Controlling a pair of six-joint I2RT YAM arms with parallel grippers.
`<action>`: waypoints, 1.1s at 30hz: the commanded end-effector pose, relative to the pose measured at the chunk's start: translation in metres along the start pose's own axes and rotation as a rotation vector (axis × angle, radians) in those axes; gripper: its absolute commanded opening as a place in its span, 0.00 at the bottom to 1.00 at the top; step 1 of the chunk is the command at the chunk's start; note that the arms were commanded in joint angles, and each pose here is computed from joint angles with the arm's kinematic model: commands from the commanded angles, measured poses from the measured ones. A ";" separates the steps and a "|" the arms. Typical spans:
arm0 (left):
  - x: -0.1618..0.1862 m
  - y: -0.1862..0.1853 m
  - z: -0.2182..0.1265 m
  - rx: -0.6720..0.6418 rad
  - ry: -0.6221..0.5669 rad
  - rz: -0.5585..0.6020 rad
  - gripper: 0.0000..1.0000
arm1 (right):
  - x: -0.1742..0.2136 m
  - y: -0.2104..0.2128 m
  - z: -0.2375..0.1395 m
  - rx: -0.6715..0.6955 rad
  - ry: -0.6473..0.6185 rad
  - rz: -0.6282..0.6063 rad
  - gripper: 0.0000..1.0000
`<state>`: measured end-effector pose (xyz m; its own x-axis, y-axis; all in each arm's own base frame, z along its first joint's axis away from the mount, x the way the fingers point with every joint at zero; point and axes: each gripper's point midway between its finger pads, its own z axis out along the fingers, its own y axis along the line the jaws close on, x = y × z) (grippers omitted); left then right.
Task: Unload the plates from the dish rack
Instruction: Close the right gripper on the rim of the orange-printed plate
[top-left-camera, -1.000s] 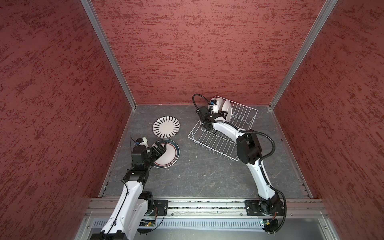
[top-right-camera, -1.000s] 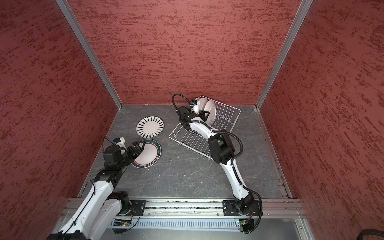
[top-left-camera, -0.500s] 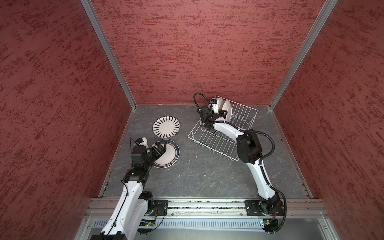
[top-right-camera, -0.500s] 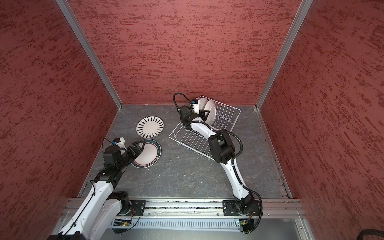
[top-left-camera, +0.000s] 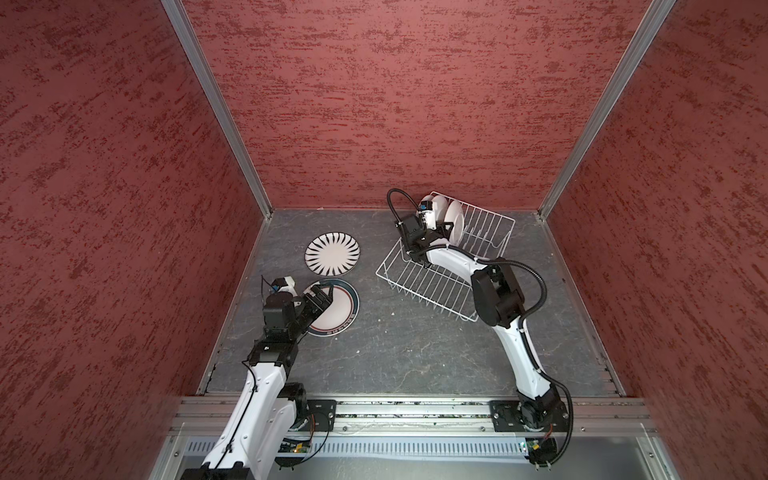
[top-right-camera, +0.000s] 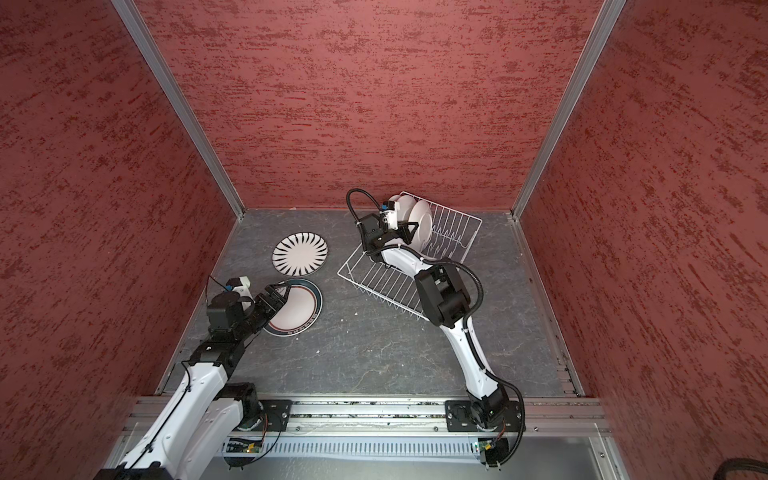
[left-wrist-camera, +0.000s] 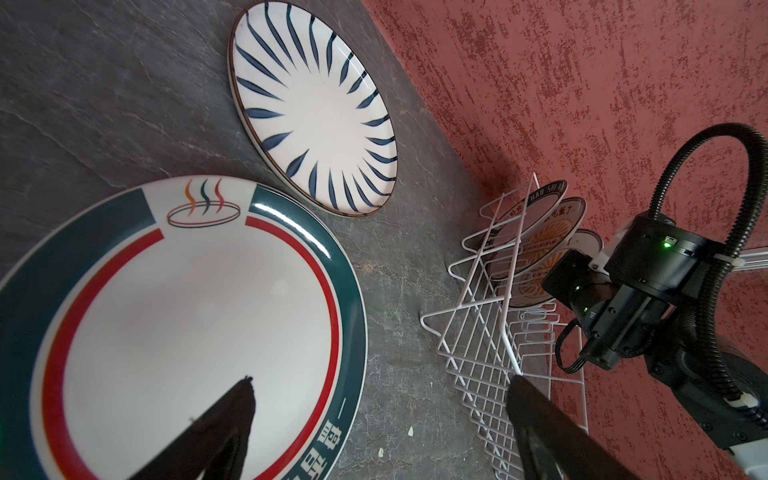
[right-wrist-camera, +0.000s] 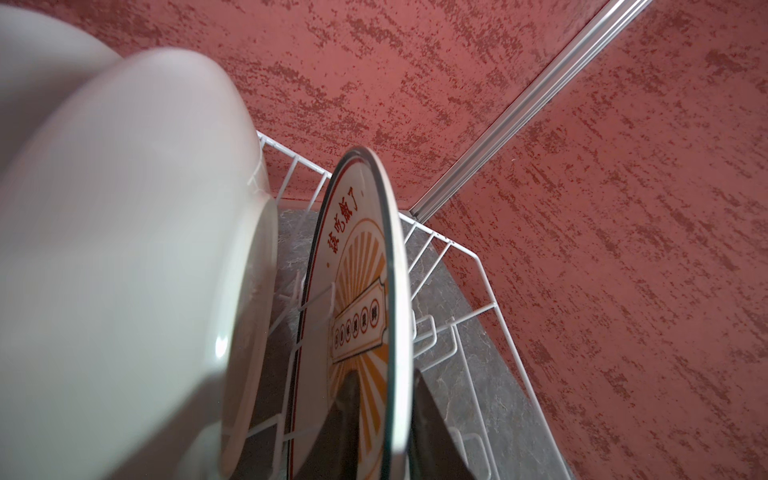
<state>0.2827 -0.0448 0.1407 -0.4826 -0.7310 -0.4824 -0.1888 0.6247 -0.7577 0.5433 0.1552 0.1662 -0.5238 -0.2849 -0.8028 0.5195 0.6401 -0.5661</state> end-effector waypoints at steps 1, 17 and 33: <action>0.001 -0.001 -0.001 0.009 -0.003 0.008 0.94 | -0.002 -0.006 0.005 0.046 -0.012 0.001 0.18; 0.002 -0.002 0.000 0.017 0.005 -0.003 0.94 | -0.002 -0.007 0.005 0.089 -0.028 -0.025 0.00; 0.001 -0.007 -0.002 0.027 0.009 0.006 0.94 | -0.026 -0.048 -0.014 0.244 -0.105 0.055 0.00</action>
<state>0.2824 -0.0459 0.1407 -0.4851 -0.7357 -0.4727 -0.1908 0.6166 -0.7638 0.5404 0.1575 0.1840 -0.4492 -0.3772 -0.8099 0.6455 0.4897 -0.5861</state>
